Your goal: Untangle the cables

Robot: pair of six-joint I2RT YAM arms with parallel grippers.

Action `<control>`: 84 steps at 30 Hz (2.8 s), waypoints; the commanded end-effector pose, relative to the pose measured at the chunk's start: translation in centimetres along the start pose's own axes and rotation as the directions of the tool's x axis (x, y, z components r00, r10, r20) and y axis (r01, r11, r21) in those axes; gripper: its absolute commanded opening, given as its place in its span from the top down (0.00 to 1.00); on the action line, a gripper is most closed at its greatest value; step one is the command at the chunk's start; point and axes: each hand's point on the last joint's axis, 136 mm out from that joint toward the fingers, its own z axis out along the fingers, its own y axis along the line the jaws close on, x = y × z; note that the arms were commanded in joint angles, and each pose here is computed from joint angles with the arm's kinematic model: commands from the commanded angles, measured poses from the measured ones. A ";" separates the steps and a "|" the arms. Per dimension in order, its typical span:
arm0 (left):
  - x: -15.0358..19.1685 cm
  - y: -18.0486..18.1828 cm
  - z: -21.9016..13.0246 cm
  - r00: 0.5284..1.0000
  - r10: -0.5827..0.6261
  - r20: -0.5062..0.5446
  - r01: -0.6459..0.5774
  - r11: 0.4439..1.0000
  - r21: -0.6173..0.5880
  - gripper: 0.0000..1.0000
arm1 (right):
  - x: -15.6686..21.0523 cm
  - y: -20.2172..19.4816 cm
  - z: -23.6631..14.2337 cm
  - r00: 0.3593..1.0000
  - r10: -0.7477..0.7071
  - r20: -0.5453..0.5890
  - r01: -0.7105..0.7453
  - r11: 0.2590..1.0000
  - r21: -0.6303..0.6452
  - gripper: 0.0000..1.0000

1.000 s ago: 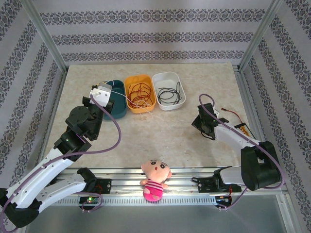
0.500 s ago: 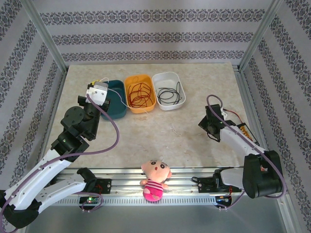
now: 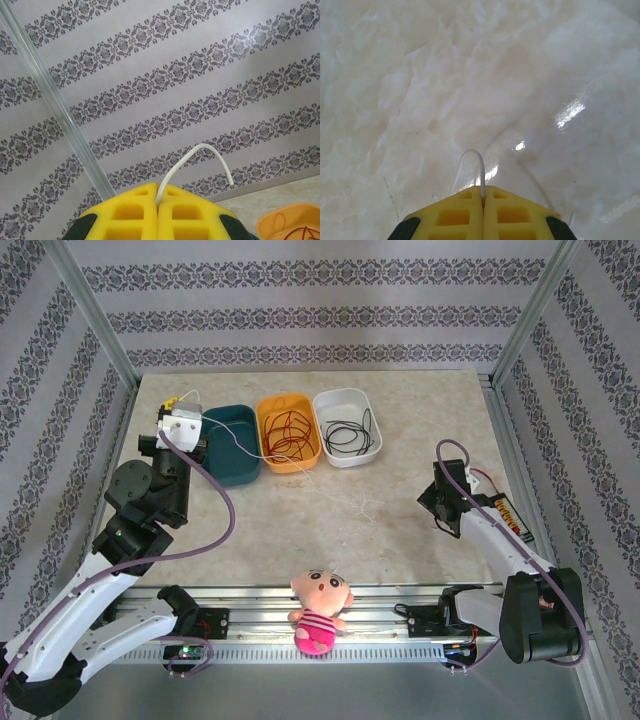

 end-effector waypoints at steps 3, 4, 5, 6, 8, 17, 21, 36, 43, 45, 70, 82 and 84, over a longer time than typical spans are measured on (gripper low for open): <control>-1.1 -3.6 0.9 0.996 -0.089 0.011 0.085 0.980 0.182 1.00 | 0.3 3.4 -1.1 0.997 -0.079 -0.021 0.075 0.985 -0.158 1.00; -1.3 -4.7 1.1 0.995 -0.103 0.011 0.098 0.970 0.224 1.00 | 0.4 4.1 -1.5 0.995 -0.102 -0.018 0.097 0.979 -0.180 0.99; -1.3 -5.9 1.4 0.994 -0.113 0.003 0.108 0.957 0.270 1.00 | 0.4 4.9 -1.9 0.992 -0.129 -0.012 0.124 0.971 -0.204 0.95; -1.3 -7.1 1.8 0.992 -0.122 -0.008 0.119 0.945 0.306 1.00 | 0.5 5.8 -2.4 0.988 -0.156 -0.004 0.151 0.961 -0.232 0.91; -1.4 -9.0 2.4 0.991 -0.133 -0.019 0.130 0.924 0.360 1.00 | 0.8 7.3 -3.4 0.978 -0.208 0.018 0.205 0.939 -0.277 0.80; -3.9 -10.9 4.1 0.976 -0.219 0.004 0.198 0.889 0.413 1.00 | 3.5 15.3 -10.0 0.858 -0.450 0.249 0.511 0.690 -0.513 0.50; -5.0 -10.9 4.2 0.968 -0.250 0.013 0.221 0.876 0.428 1.00 | 6.5 18.5 -11.3 0.774 -0.533 0.343 0.623 0.539 -0.567 0.46; -7.3 -9.6 3.0 0.943 -0.325 0.076 0.256 0.850 0.460 1.00 | 14.0 25.1 -4.7 0.732 -0.630 0.261 0.555 0.328 -0.765 0.51; -7.0 -9.6 3.1 0.945 -0.319 0.074 0.254 0.858 0.447 1.00 | 16.2 25.0 -3.5 0.744 -0.629 0.226 0.505 0.308 -0.806 0.53; -7.0 -9.5 3.1 0.944 -0.320 0.075 0.255 0.857 0.447 1.00 | 17.0 24.7 -2.8 0.738 -0.640 0.211 0.505 0.316 -0.803 0.53; -4.3 -3.6 4.3 0.978 -0.201 0.047 0.190 0.966 0.174 1.00 | 14.5 20.2 0.8 0.815 -0.557 0.159 0.497 0.531 -0.686 1.00; -2.3 2.8 6.2 0.991 -0.131 -0.027 0.129 0.991 -0.042 1.00 | 11.5 16.0 1.2 0.857 -0.489 0.160 0.475 0.633 -0.612 1.00; -2.2 3.0 6.2 0.992 -0.125 -0.032 0.123 0.991 -0.052 1.00 | 11.3 16.0 1.1 0.861 -0.482 0.163 0.473 0.638 -0.608 1.00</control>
